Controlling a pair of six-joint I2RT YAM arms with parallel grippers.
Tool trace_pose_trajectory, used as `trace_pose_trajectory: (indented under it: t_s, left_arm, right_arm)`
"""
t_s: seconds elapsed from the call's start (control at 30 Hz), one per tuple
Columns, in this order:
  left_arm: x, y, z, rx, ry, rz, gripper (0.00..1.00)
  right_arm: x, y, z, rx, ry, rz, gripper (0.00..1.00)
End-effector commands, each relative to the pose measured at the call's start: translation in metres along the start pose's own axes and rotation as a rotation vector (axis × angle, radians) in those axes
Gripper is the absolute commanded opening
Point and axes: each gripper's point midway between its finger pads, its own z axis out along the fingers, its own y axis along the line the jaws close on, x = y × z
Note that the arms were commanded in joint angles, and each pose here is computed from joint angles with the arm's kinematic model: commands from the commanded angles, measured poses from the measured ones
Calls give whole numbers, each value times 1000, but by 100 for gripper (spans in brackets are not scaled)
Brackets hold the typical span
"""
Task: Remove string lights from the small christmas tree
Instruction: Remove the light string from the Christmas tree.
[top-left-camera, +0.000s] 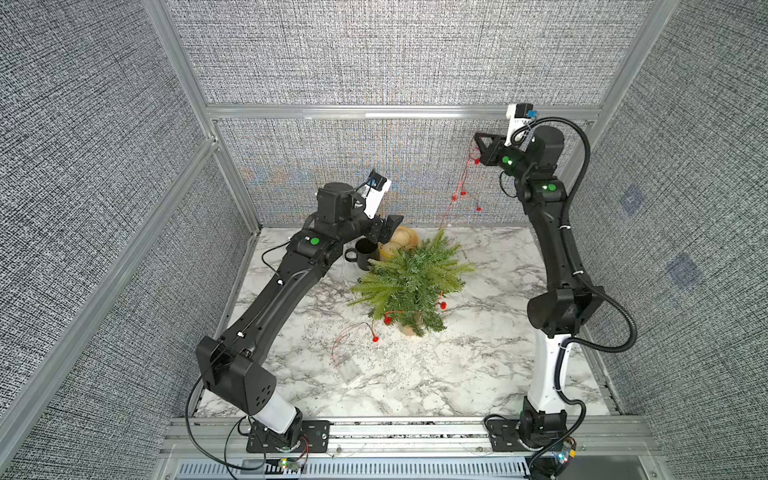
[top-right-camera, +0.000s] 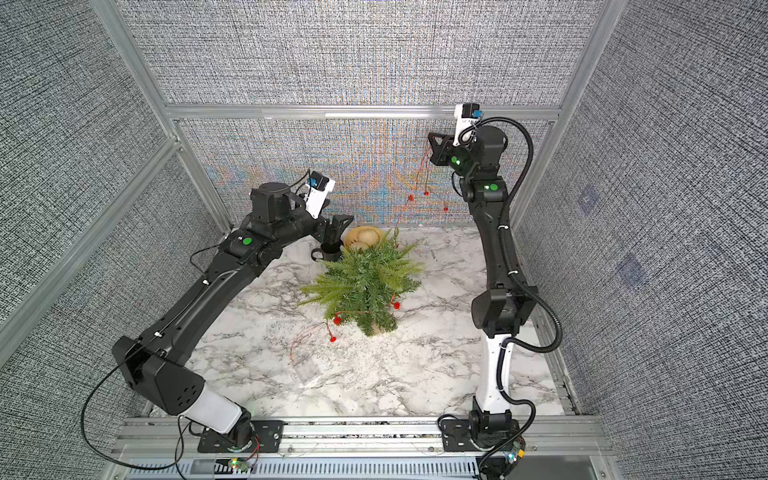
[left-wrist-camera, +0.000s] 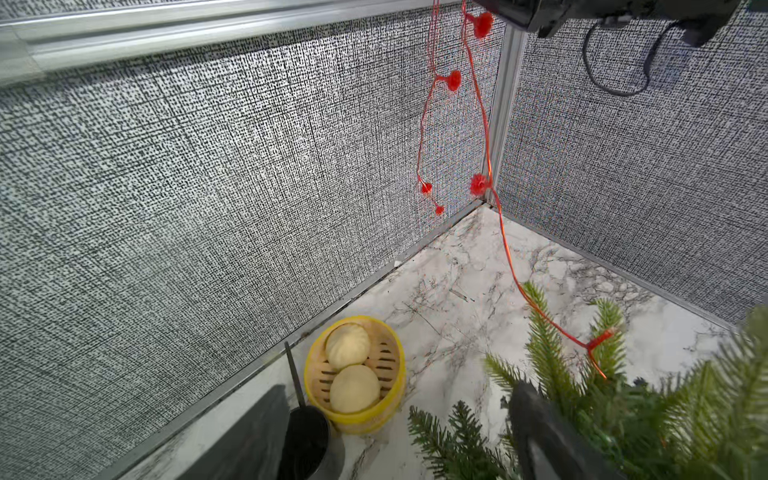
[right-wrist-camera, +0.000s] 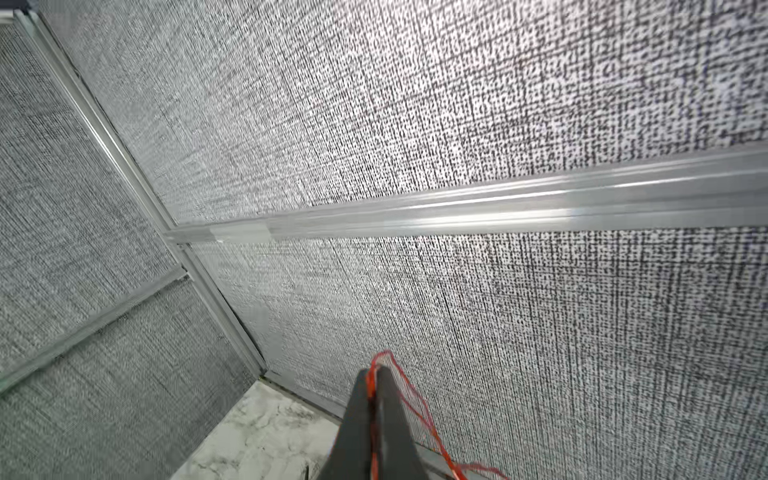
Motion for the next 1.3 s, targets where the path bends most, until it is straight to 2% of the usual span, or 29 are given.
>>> trace_pose_trajectory:
  t_s: [0.0,0.2,0.37,0.6,0.8,0.97,1.27]
  left_arm:
    - [-4,-2,-10,-4,-23,-16,84]
    - [2,-5,-21,-4,-17,-19,84]
    - [11,-7,-23,-3,-2,-25,84]
    - [13,-8,-28,-4,0,-28,84]
    - [13,0,-45,-75,-6,-63,84]
    - [24,6,-59,-140,20,-113,85]
    - [37,4,-77,-155,52,-194,85]
  right_arm:
    - [-38,31,0,-103,-165,-12,0]
    - [-65,52,-6,-149,-243,-32,0]
    - [-82,63,-24,-141,-258,-91,0]
    - [-87,54,-50,-35,-235,-181,0]
    - [-84,36,-71,24,-197,-193,0]
    - [-85,37,-92,55,-179,-216,0]
    - [-88,48,-133,112,-166,-240,0]
